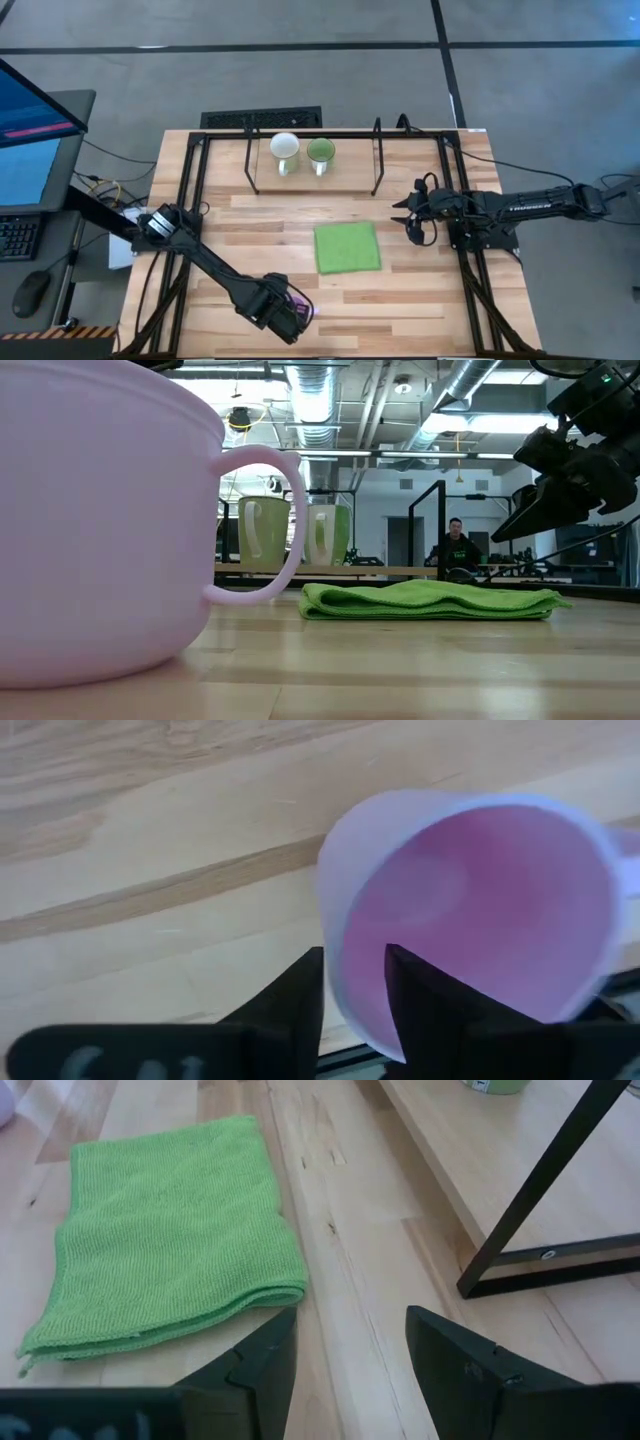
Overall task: Stack small to large cups/mugs on shelf
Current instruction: Put the purple mug on the shelf
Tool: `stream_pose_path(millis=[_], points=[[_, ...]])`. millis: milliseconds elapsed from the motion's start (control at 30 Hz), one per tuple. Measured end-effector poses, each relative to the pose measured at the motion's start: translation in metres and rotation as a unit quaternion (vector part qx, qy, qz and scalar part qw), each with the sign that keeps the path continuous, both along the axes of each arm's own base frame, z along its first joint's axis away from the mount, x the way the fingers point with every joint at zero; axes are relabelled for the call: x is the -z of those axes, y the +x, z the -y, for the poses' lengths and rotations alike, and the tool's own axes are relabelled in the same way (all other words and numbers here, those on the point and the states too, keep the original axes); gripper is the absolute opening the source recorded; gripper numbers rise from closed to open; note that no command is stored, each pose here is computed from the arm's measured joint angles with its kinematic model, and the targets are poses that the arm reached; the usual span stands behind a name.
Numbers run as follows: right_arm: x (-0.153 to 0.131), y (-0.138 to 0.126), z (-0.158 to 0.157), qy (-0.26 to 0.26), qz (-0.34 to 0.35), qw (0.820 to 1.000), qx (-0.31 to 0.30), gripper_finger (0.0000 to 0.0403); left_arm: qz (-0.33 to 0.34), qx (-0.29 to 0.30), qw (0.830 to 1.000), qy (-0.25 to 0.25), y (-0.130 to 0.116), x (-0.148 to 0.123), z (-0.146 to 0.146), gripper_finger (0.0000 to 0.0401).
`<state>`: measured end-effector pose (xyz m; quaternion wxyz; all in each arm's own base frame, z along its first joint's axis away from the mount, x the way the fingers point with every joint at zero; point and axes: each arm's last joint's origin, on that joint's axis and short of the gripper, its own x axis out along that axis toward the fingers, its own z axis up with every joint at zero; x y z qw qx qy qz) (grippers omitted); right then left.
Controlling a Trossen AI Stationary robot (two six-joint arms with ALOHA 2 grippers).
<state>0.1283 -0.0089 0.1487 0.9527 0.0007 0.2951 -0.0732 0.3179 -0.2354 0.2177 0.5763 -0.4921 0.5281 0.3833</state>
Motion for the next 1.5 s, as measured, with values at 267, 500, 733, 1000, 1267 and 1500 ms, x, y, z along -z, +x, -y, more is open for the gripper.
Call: stream_pose_path(millis=[267, 500, 733, 1000, 1267, 1500], points=[[0.000, 0.000, 0.000, 0.000, -0.001, 1.000, 0.000, 0.0210, -0.040, 0.018, 0.999, -0.004, 0.003, 0.014, -0.002, 0.0061], [0.000, 0.000, 0.000, 0.000, 0.000, 1.000, 0.000, 0.0210, -0.036, 0.029, 0.999, 0.002, 0.004, 0.007, -0.006, 0.0006], [0.000, 0.000, 0.000, 0.000, 0.000, 1.000, 0.000, 0.0210, -0.044, 0.073, 0.996, 0.018, 0.010, 0.010, -0.018, 0.0002], [0.000, 0.000, 0.000, 0.004, 0.001, 1.000, 0.003, 0.0210, 0.019, 0.153, 0.986, 0.068, 0.025, -0.021, -0.065, 0.0001], [0.000, 0.000, 0.000, 0.006, 0.001, 1.000, 0.006, 0.0210, 0.074, 0.232, 0.960, 0.136, 0.024, -0.070, -0.132, 0.0000], [0.000, 0.000, 0.000, 0.022, 0.007, 0.999, 0.022, 0.0210, 0.078, 0.320, 0.927, 0.181, 0.024, -0.090, -0.197, 0.0000]])
